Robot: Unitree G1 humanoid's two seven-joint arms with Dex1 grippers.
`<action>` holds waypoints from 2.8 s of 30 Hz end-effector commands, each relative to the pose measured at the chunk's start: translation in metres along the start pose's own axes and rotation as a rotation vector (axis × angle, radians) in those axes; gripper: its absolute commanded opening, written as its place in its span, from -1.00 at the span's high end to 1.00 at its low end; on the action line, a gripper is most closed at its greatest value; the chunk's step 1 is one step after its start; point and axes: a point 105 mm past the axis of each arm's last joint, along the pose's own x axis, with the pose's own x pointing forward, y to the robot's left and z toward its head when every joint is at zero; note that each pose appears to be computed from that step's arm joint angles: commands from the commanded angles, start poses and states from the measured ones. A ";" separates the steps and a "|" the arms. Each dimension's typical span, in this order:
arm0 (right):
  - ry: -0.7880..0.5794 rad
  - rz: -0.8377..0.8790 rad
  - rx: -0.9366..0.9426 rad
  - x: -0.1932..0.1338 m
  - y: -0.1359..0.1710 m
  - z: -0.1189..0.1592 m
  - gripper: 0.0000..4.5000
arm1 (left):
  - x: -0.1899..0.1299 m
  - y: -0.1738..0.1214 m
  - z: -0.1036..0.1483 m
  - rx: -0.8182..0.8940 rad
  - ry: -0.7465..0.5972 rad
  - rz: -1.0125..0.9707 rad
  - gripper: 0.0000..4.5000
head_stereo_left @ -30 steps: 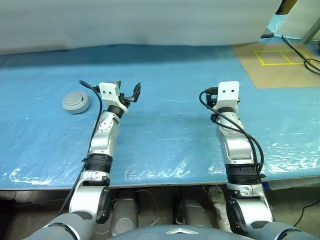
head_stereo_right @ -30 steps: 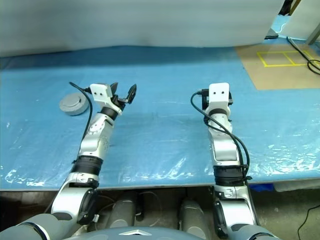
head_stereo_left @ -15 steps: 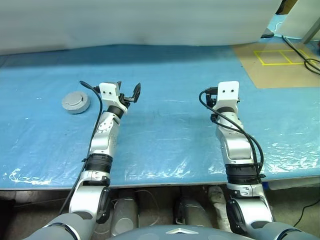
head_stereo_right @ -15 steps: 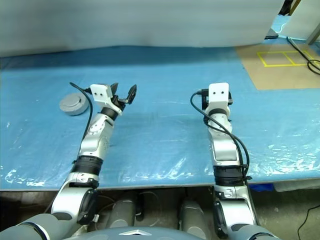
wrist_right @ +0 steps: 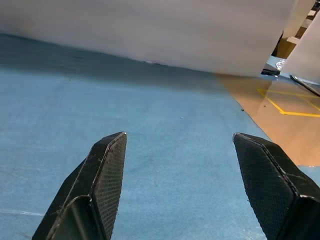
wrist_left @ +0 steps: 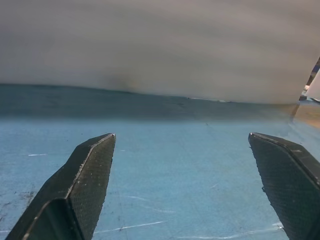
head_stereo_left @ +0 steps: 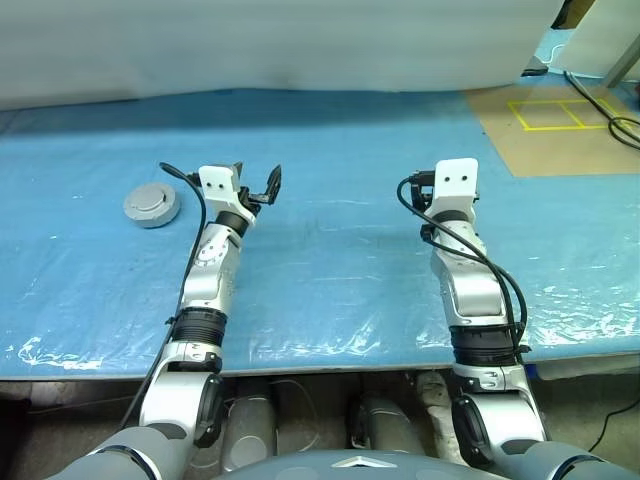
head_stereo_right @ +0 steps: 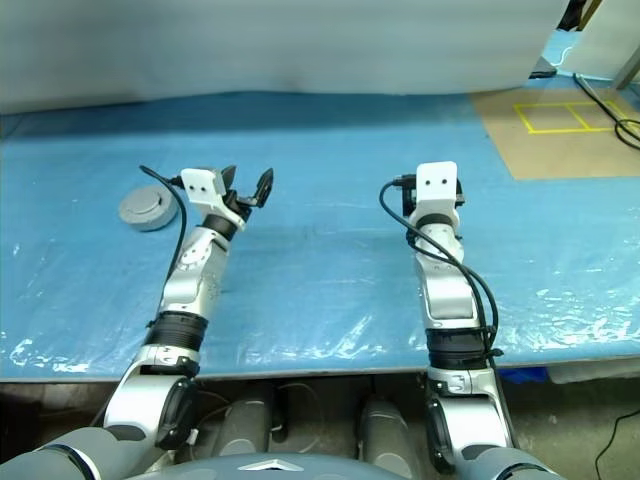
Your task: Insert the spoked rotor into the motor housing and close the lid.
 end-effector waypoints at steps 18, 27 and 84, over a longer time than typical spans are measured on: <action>-0.055 -0.020 0.003 -0.001 -0.003 0.015 -0.59 | 0.004 -0.006 0.018 0.029 -0.060 -0.024 -0.99; -0.051 -0.029 0.001 -0.002 -0.005 0.013 -0.59 | 0.004 -0.009 0.017 0.027 -0.052 -0.032 -0.99; -0.053 -0.040 -0.007 -0.002 -0.008 0.013 -0.59 | 0.007 -0.014 0.015 0.027 -0.044 -0.053 -0.99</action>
